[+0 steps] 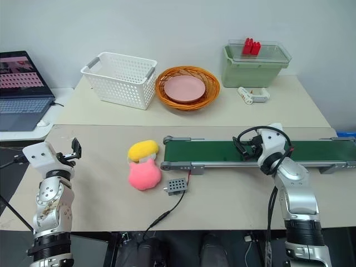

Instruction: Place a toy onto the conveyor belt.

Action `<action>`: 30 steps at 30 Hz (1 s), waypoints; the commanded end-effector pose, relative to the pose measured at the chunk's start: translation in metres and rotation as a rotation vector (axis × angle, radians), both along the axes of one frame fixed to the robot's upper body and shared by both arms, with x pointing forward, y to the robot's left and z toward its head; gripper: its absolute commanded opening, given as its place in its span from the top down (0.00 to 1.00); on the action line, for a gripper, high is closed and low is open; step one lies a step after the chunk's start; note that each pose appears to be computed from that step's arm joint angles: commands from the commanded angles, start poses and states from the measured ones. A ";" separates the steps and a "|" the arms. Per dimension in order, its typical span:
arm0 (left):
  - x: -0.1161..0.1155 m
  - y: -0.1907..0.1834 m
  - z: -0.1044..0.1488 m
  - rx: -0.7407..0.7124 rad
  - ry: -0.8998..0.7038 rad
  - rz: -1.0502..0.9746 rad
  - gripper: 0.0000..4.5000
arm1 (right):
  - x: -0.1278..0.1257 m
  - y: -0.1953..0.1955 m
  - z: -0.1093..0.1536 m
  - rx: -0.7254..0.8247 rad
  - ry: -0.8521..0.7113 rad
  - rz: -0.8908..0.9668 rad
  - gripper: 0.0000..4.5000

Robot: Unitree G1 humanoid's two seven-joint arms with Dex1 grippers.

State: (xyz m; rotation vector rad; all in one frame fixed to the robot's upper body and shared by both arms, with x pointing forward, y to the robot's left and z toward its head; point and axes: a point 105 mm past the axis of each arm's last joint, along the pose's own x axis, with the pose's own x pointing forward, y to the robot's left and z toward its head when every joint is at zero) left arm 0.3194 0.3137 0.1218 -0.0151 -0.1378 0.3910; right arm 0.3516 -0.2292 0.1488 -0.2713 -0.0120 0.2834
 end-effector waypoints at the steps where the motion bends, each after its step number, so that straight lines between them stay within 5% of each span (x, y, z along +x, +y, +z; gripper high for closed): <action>1: 0.001 0.000 0.018 0.007 -0.052 -0.006 0.06 | 0.000 -0.001 0.013 -0.005 -0.061 -0.002 0.00; 10: 0.006 0.001 0.018 -0.025 -0.047 -0.027 0.06 | 0.000 0.016 0.013 -0.027 -0.046 0.101 0.00; 15: 0.005 -0.001 0.016 -0.022 -0.040 -0.032 0.06 | -0.026 0.071 0.023 -0.040 -0.017 0.469 0.00; 21: 0.006 -0.003 0.017 -0.016 -0.036 -0.041 0.06 | -0.104 0.132 0.016 -0.164 0.151 1.077 0.00; 30: 0.004 -0.013 0.020 0.038 -0.022 -0.105 0.06 | -0.111 0.142 0.014 -0.163 0.183 1.159 0.00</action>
